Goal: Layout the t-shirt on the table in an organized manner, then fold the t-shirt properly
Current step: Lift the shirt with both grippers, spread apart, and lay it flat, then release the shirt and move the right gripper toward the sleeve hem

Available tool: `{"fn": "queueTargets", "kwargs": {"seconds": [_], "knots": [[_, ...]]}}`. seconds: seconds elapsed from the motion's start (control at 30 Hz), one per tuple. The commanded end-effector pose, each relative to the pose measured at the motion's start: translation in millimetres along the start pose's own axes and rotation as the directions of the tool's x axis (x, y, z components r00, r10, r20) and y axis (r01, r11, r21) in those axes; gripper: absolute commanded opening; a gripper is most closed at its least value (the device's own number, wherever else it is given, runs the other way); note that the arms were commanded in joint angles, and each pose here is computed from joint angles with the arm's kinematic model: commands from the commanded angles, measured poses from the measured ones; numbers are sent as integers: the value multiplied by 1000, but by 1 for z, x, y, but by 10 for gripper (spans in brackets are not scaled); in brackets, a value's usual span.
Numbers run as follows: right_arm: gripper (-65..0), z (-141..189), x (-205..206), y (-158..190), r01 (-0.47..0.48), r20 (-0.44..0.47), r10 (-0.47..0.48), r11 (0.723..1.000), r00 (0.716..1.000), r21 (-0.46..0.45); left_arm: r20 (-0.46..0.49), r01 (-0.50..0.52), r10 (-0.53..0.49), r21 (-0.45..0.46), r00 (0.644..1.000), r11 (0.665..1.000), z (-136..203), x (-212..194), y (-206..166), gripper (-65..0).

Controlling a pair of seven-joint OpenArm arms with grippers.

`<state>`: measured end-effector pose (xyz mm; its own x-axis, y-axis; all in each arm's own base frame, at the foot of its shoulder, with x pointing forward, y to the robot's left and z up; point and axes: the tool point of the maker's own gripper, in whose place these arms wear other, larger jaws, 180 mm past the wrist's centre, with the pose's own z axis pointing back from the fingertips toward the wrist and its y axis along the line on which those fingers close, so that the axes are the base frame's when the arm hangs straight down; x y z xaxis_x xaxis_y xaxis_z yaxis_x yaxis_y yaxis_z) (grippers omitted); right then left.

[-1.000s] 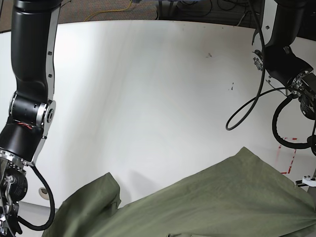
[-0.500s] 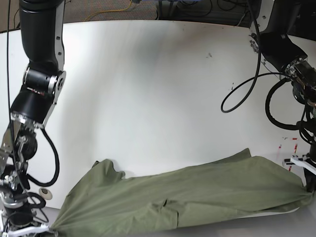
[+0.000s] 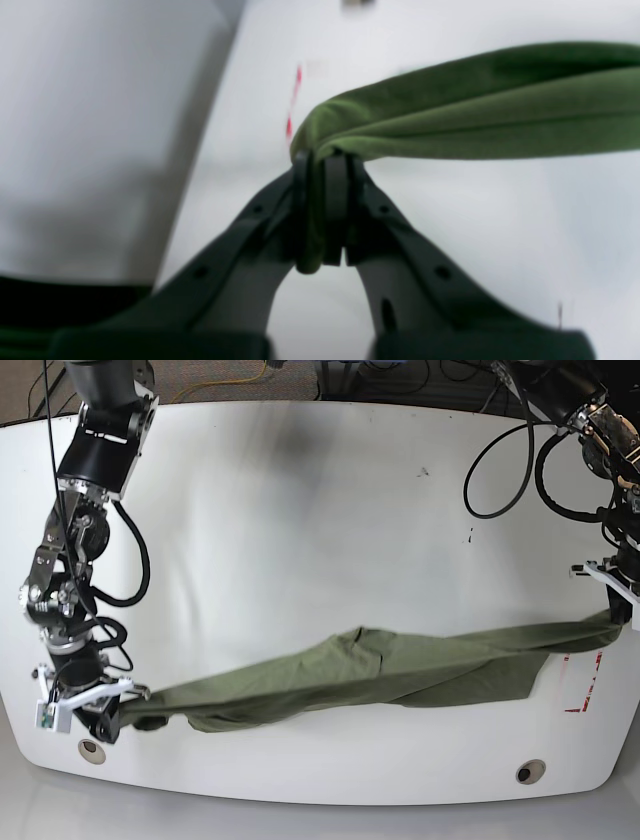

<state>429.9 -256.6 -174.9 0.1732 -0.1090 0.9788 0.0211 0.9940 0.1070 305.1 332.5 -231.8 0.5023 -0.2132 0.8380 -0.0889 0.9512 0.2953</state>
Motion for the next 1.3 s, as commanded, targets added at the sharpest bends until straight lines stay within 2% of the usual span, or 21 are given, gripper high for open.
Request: {"fn": "queueTargets", "kwargs": {"seconds": [0.0,0.3,0.57,1.17,1.27], "knots": [[-650,14,0,-7,-21,33,22,1000,999,-17,-2,28,-28,15,1000,999,9,-7,8,-650],[-650,59,-84,-24,30,-127,-41,996,991,-81,-155,43,-47,-33,987,999,29,-74,-2,-650],[-650,102,-144,-29,53,-258,-83,991,963,-120,-266,58,-70,-51,961,997,48,-115,-4,-650],[-647,162,-215,-27,70,-436,-137,984,889,-166,-394,83,-112,-90,912,992,76,-160,-6,-650],[-610,169,-221,-28,69,-453,-143,982,880,-176,-406,87,-120,-99,906,991,79,-165,-8,-650]]}}
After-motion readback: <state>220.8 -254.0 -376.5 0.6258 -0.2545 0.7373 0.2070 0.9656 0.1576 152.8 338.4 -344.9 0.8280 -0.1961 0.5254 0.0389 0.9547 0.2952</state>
